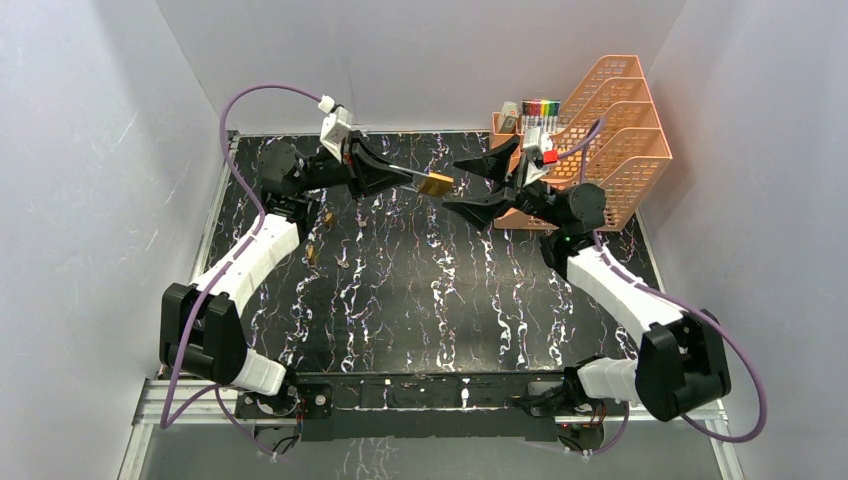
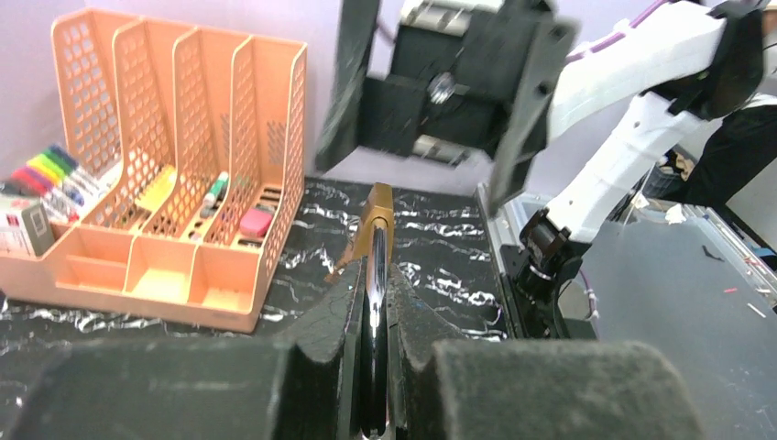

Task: Lock with the key
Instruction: Lock the lock.

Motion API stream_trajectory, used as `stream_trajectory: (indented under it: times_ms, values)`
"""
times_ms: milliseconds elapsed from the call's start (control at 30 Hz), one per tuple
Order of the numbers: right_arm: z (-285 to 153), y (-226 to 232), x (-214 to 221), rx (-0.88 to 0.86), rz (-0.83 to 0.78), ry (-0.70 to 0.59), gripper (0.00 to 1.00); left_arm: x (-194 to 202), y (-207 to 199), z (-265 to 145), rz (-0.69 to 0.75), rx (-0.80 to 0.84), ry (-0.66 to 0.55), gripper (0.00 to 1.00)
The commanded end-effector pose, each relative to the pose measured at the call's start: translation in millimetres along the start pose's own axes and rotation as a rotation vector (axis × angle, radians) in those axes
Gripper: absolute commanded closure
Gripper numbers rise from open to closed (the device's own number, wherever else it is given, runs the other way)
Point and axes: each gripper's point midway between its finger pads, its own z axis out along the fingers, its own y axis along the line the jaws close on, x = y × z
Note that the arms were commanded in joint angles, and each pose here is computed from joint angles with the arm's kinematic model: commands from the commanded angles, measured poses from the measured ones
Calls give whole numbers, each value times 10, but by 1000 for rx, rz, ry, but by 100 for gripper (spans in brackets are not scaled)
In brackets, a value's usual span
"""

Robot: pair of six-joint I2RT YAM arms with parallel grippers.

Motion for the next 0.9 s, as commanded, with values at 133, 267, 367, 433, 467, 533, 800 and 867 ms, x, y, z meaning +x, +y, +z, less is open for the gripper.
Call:
stream_trajectory:
  times_ms: [133,267,367,433,467,533,800,867]
  values:
    - [110,-69,-257,-53,-230,-227,2,-651,-368,7,211,86,-187,100]
    - [240,0,-297,-121,-225,-233,5,-710,-419,4,233,97,-192,100]
    - [349,117,-329,-167,-210,-230,10,-709,-407,1,239,93,-194,100]
    - [430,199,-317,-189,-195,-217,14,-717,-387,4,242,87,-199,100]
    - [467,219,-310,-190,-180,-209,16,-726,-379,8,244,84,-203,100]
    - [533,279,-289,-207,-162,-190,21,-739,-356,15,247,80,-208,100]
    - [615,382,-212,-239,-134,-167,45,-807,-277,35,256,58,-235,100]
    - [614,384,-213,-238,-133,-172,51,-816,-273,40,258,59,-235,100]
